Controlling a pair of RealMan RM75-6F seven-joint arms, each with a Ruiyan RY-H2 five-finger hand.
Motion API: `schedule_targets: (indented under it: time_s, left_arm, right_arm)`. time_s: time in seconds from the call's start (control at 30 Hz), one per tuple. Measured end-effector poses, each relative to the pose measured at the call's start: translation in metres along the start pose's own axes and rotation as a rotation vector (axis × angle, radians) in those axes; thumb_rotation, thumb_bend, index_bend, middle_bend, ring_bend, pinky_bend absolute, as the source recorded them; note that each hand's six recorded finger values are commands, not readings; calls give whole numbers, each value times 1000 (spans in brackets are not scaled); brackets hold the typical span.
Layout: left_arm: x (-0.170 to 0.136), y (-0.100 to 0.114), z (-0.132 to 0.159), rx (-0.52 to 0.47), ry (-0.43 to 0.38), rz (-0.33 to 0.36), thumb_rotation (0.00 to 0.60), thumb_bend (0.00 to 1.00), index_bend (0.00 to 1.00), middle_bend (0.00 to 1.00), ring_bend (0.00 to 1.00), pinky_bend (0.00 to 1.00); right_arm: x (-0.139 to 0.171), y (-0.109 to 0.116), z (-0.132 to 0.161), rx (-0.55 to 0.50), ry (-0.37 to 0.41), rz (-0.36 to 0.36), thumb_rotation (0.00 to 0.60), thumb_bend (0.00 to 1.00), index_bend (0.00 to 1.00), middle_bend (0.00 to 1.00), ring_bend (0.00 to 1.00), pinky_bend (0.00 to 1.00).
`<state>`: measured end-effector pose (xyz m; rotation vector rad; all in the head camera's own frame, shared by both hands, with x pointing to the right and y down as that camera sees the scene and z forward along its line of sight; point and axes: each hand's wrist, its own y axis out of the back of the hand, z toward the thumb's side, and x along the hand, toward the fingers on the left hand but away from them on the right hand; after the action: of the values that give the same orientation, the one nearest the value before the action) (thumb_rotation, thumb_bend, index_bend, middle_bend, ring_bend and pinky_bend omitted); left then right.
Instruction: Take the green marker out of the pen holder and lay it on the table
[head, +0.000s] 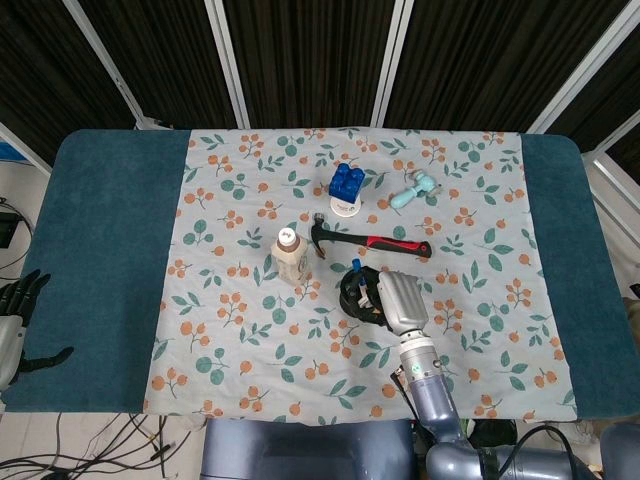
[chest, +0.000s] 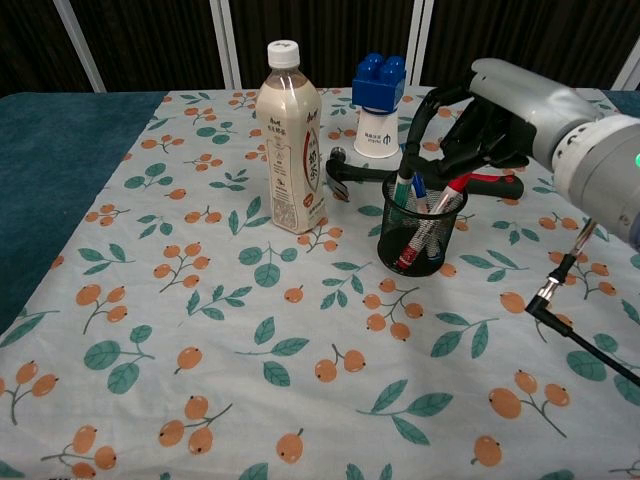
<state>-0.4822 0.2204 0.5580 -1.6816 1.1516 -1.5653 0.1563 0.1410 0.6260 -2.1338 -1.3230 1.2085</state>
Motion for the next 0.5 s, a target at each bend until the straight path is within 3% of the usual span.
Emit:
schedule_targets:
  time_s: [0.3,0.5]
  left_arm:
    - [-1,0,1,2,-2,4,600,0,0,0,0,0]
    - [-1,1,2,5,-9,8,600,0,0,0,0,0]
  right_arm:
    - [8,59,20,-22,57,-91,600,482,617,1000,1000,1000]
    - [22,107,8,-11,38,-151,600,481,617,1000,1000,1000]
